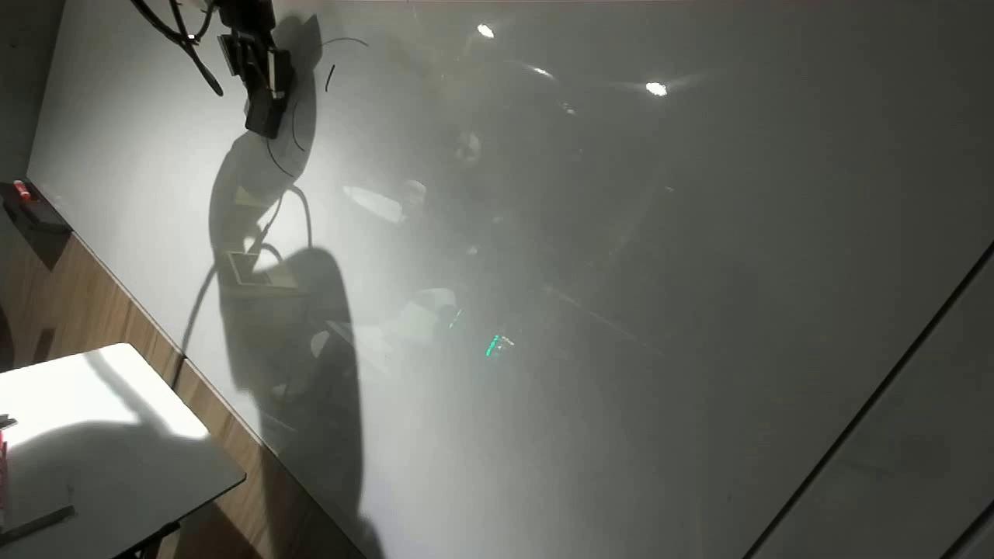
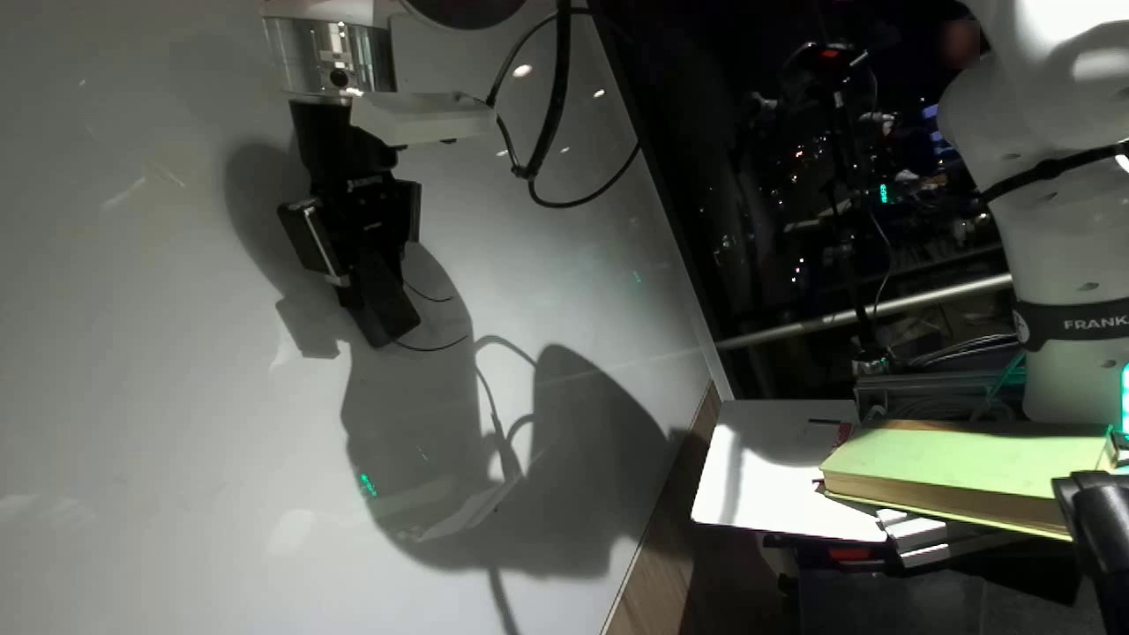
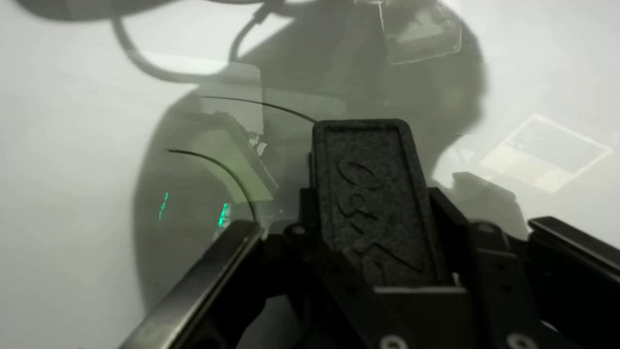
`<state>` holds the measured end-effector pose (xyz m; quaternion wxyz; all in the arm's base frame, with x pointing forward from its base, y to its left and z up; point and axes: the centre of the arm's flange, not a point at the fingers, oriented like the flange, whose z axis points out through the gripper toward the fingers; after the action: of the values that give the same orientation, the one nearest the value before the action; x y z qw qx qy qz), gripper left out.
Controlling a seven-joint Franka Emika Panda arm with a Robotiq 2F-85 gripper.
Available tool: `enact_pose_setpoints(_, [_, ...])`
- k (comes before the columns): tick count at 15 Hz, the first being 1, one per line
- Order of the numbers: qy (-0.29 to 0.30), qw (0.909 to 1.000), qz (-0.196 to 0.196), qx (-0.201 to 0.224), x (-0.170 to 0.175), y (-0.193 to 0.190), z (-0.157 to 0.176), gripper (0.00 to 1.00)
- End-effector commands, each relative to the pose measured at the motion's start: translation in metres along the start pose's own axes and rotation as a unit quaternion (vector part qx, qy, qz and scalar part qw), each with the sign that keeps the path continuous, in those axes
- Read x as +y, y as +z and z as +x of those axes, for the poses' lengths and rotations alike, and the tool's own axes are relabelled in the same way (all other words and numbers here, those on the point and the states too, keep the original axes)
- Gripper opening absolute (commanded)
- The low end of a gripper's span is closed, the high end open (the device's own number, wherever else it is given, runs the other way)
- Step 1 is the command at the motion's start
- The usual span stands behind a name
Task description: Use the duster to rub the smiley face off of the board
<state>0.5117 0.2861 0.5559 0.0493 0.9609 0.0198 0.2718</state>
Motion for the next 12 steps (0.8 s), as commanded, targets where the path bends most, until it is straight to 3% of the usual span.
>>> enact_pose_setpoints(1, [0.026,0.9993,-0.026,0.013,0.061,0.008,0.037,0.31])
enact_pose_setpoints(7, [0.067,0.9966,-0.048,-0.002,0.128,0.008,0.039,0.31])
enact_pose_setpoints(12, [0.079,0.9953,-0.055,-0.007,0.157,0.012,0.049,0.31])
